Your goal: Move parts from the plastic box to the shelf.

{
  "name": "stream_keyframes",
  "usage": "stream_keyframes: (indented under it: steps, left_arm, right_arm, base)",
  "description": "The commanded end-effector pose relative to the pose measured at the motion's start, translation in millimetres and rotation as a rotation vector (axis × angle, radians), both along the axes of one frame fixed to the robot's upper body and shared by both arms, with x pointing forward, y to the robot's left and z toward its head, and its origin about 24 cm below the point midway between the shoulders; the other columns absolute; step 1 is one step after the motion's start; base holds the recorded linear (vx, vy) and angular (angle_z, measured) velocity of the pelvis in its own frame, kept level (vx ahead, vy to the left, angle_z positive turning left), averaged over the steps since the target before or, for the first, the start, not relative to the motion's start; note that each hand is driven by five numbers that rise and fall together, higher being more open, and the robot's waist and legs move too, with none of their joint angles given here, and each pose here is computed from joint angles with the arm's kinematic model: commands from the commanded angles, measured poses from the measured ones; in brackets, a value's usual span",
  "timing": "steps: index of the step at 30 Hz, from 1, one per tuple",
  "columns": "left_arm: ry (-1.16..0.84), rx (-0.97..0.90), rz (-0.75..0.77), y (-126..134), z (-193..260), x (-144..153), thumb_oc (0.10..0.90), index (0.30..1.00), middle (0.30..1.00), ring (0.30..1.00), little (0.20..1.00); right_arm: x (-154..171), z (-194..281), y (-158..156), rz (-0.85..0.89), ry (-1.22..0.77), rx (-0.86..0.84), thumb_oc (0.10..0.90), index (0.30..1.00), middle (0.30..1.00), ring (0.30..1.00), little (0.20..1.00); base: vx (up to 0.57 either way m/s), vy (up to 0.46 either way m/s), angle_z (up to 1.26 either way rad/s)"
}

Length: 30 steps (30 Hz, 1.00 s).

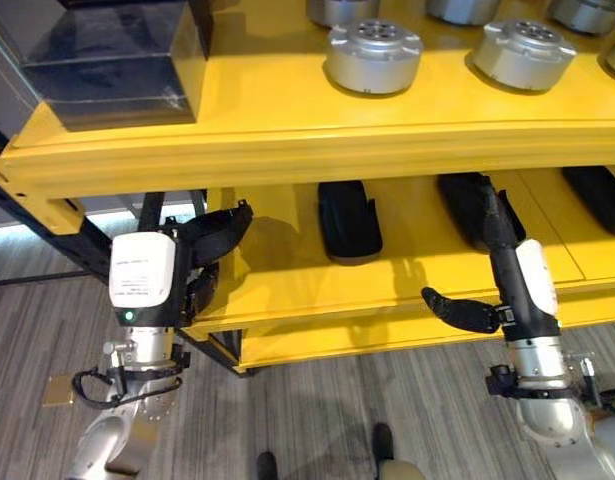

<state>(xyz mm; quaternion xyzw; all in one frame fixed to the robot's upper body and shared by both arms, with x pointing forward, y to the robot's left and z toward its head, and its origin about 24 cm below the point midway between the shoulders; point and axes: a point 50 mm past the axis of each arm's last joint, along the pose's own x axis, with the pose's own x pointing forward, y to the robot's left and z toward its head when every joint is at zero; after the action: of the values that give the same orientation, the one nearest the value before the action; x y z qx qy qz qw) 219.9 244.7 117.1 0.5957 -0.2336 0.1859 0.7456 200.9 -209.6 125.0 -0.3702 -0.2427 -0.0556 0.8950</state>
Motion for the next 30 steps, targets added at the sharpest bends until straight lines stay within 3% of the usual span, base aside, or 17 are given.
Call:
stream_keyframes:
  steps: [1, 14, 30]
  left_arm:
    - [-0.245, 0.091, 0.034, 8, 46, 15, 0.4, 0.3, 0.3, 0.3, 0.3]
    - [-0.072, 0.141, 0.181, 24, 16, 37, 0.4, 0.3, 0.3, 0.3, 0.3]
    - [-0.028, 0.128, 0.331, 43, 12, 55, 0.4, 0.3, 0.3, 0.3, 0.3]
  right_arm:
    - [3, 46, 5, 0.05, -0.259, -0.022, 0.9, 1.0, 1.0, 1.0, 1.0]
    - [10, 56, 13, 0.089, -0.303, -0.026, 0.9, 1.0, 1.0, 1.0, 1.0]
    - [11, 66, 20, 0.15, -0.33, -0.036, 0.9, 1.0, 1.0, 1.0, 1.0]
  base:
    - [-0.05, -0.022, -0.07]
    - [-0.07, -0.018, -0.08]
    - [-0.02, -0.008, -0.03]
